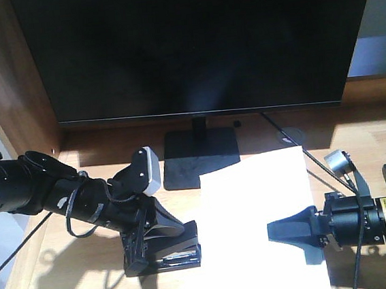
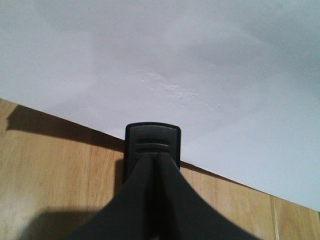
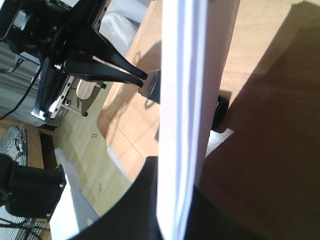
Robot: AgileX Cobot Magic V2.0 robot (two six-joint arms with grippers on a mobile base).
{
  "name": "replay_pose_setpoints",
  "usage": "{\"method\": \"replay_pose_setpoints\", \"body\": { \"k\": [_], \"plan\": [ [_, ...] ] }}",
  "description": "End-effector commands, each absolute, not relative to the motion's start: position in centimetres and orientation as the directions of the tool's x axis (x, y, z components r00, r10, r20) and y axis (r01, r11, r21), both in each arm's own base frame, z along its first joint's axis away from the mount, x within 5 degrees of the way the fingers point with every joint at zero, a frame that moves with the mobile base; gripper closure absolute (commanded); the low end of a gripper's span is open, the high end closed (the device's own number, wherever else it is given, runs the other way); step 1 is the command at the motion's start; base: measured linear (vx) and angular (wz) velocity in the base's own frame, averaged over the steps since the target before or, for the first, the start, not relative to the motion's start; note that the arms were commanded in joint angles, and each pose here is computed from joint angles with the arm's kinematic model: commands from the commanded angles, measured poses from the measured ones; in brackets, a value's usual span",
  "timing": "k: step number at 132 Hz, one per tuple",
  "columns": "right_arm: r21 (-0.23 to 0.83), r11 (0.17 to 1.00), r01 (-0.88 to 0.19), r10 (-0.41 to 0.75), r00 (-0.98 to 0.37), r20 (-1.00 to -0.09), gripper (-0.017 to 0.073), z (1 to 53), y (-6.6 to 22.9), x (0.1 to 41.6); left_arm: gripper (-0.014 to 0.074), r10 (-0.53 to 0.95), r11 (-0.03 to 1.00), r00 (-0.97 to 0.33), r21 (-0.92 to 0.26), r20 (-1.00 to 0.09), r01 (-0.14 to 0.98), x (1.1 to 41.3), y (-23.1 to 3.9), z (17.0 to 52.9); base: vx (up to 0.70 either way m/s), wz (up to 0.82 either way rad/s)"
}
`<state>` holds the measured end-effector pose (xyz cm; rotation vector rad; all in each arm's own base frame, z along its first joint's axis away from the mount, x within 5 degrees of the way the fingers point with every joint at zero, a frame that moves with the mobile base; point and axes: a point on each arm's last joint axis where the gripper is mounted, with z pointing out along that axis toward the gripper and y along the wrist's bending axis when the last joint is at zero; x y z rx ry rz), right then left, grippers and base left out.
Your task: Grab stapler and paper to desk for stapling
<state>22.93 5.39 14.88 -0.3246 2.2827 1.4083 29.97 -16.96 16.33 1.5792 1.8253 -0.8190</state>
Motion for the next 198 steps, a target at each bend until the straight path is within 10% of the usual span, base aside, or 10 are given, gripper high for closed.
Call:
{"method": "replay_pose_setpoints", "body": {
  "k": [1,198],
  "plan": [
    [0.782,0.422,-0.459,0.071,-0.843,-0.533,0.0561,16.3,5.5,23.5,0.0600,0.572,0.109,-0.105,-0.051,-0.813,0.993,30.1,-17.5,18.6,0.00,0.00],
    [0.766,0.252,-0.592,0.107,-0.769,-0.630,0.0561,18.4,9.4,23.2,0.0600,0.572,0.109,-0.105,-0.051,-0.813,0.993,30.1,-17.5,18.6,0.00,0.00]
  ]
}}
